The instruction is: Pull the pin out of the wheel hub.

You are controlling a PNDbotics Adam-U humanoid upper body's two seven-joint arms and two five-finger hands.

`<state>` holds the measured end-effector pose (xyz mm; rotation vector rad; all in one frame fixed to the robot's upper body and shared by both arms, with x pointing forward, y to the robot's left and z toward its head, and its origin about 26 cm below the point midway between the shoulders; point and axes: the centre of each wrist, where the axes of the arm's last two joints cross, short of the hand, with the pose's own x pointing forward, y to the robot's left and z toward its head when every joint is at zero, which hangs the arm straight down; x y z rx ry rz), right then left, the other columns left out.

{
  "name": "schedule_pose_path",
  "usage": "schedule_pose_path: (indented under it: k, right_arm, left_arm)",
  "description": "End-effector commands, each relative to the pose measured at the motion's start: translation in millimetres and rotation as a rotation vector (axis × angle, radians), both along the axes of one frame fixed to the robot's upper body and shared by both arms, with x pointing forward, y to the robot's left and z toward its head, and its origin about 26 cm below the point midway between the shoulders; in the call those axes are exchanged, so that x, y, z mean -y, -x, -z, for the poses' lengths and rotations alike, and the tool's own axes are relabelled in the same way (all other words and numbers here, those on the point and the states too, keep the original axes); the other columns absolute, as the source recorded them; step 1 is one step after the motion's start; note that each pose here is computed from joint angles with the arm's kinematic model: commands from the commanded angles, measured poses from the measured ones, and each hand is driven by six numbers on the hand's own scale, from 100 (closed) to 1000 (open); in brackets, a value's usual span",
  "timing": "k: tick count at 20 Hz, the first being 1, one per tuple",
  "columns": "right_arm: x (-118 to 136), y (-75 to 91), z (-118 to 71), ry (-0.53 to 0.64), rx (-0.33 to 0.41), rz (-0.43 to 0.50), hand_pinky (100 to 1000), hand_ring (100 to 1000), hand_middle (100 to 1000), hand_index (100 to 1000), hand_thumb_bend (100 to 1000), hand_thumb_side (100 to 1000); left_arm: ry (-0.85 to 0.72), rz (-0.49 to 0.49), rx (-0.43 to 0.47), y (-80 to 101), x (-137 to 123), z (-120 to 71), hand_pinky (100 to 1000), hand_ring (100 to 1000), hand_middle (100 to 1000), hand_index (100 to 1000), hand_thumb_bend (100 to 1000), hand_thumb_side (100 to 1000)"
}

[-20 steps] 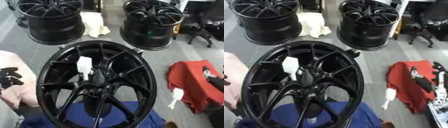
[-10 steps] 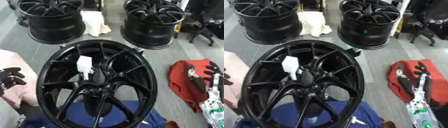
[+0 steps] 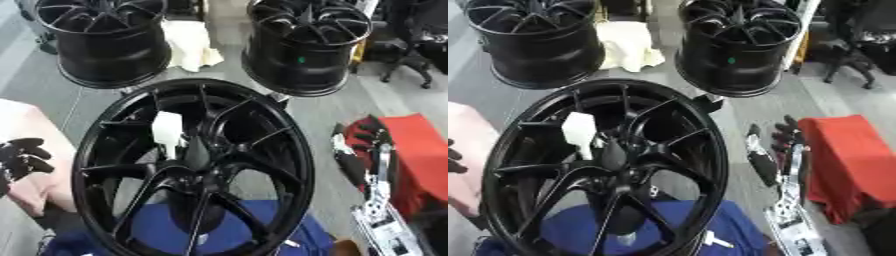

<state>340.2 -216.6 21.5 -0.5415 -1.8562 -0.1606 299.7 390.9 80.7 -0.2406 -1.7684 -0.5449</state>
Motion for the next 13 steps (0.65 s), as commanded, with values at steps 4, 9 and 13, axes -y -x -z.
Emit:
schedule_pose_path:
  k: [4, 9, 13]
  right_arm:
    - [-3, -0.2, 4.4, -0.048, 0.019, -0.014, 642, 706, 708, 874, 288, 403]
    - [-2, 4.7, 10.6, -0.068, 0.011, -0.011, 641, 702, 702, 867, 278, 407]
    - [0, 6.4, 11.5, -0.066, 0.006, -0.007, 640, 701, 698, 862, 276, 409]
  left_arm:
    - [-0.024, -0.001, 0.018, 0.0, 0, -4.5, 746, 610, 629, 823, 152, 704]
    - [-0.024, -0.005, 0.008, 1.6, 1, -1.5, 746, 610, 628, 823, 148, 706]
    - [-0.021, -0.007, 0.007, 2.5, 1, -1.5, 746, 609, 627, 822, 145, 707]
